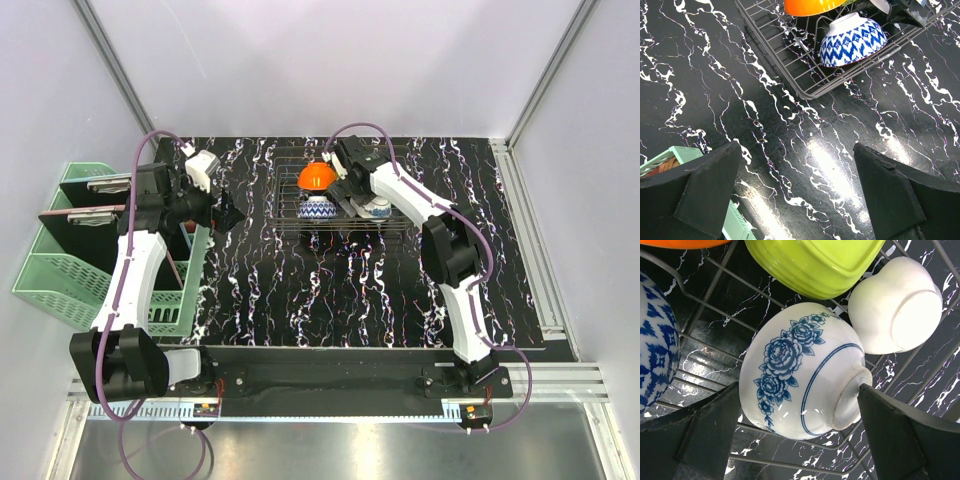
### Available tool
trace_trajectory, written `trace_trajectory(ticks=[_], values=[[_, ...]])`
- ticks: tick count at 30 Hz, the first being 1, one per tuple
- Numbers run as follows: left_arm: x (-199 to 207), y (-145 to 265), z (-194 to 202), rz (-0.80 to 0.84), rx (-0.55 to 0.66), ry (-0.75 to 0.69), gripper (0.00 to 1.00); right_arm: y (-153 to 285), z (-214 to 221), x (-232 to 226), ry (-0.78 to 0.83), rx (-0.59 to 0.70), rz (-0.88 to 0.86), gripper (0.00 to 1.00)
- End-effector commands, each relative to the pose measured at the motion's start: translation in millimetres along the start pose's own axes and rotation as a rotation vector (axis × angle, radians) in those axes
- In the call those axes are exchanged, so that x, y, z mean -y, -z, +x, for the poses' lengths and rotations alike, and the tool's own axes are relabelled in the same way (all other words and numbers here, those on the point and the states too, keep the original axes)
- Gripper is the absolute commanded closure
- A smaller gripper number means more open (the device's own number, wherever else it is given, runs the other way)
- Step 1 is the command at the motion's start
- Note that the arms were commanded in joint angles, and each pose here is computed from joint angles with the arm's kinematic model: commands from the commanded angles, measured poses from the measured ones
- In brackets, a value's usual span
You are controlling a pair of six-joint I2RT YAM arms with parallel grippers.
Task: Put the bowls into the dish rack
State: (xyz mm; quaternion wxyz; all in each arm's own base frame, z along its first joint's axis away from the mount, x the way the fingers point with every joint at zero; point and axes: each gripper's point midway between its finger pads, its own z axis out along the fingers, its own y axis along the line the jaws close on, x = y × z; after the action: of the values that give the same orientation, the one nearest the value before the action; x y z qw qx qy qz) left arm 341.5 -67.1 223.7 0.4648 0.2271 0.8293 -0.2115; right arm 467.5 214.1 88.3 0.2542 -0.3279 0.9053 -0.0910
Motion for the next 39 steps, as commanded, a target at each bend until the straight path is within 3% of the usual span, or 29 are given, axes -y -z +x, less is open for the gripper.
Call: trace_trajectory(ticks=[1, 12, 17, 22, 28, 39], values=[[3, 8, -19, 0.003, 0.062, -0.055, 0.01, -2, 21, -29, -0.018, -0.051, -0.144, 0.01], [4, 9, -13, -0.003, 0.05, -0.048, 0.01, -6, 20, -53, -0.058, -0.036, -0.266, 0.0], [4, 10, -13, -0.002, 0.052, -0.049, 0.01, -26, 31, -38, -0.054, -0.083, -0.148, 0.0], [4, 10, -14, -0.006, 0.054, -0.052, 0.01, -24, 29, -34, -0.07, -0.072, -0.149, 0.0], [4, 8, -11, -0.002, 0.044, -0.047, 0.01, 7, 15, -23, -0.097, 0.011, -0.21, 0.0], [8, 4, -5, 0.04, 0.028, -0.03, 0.01, 108, -9, 7, -0.132, 0.233, -0.272, 0.0]])
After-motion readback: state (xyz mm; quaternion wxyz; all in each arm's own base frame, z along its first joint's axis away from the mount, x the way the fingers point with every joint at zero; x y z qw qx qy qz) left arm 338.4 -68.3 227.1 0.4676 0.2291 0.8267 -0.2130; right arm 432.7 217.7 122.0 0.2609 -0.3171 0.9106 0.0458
